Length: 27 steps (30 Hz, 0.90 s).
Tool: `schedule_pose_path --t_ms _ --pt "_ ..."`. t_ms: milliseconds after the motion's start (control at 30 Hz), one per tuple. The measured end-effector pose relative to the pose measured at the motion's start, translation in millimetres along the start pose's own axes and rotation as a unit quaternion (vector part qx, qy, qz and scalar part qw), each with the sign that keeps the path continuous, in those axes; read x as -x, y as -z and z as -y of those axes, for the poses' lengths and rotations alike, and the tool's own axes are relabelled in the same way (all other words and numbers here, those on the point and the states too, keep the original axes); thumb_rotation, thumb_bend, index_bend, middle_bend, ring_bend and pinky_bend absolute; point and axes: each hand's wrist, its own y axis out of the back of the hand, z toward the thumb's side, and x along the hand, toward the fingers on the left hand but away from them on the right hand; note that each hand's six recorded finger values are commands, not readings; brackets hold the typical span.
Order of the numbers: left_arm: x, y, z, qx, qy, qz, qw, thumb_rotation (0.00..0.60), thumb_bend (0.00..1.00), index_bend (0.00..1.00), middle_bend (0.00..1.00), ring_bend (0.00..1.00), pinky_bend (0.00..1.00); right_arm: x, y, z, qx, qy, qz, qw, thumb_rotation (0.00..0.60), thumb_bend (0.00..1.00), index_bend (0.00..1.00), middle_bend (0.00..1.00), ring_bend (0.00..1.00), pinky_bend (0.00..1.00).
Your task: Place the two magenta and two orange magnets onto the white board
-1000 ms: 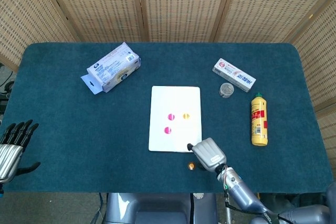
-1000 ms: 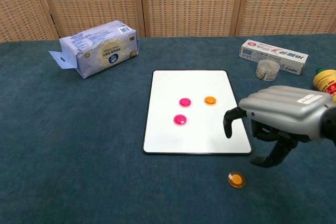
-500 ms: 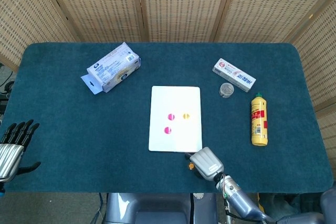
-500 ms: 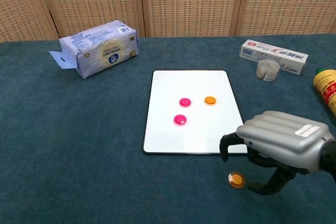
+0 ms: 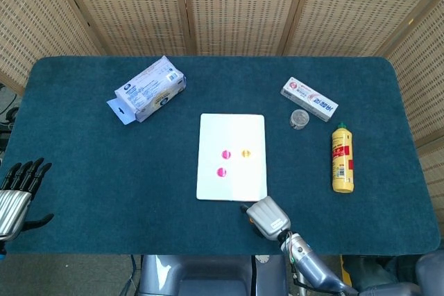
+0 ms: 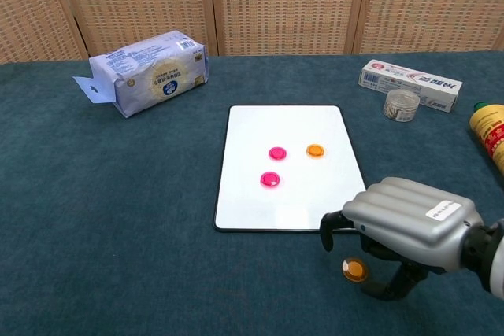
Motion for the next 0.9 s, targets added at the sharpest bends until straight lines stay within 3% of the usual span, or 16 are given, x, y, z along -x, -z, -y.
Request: schedule_pose_path --t_ms 900 --pt "-0.2 0.4 -0.5 0.002 0.001 0.0 1.0 0.6 0.0 0.0 0.0 0.0 0.0 7.4 -0.6 5.7 -0.013 -0.017 0.01 0.9997 0.6 0.34 0.37 0.96 0.93 1.0"
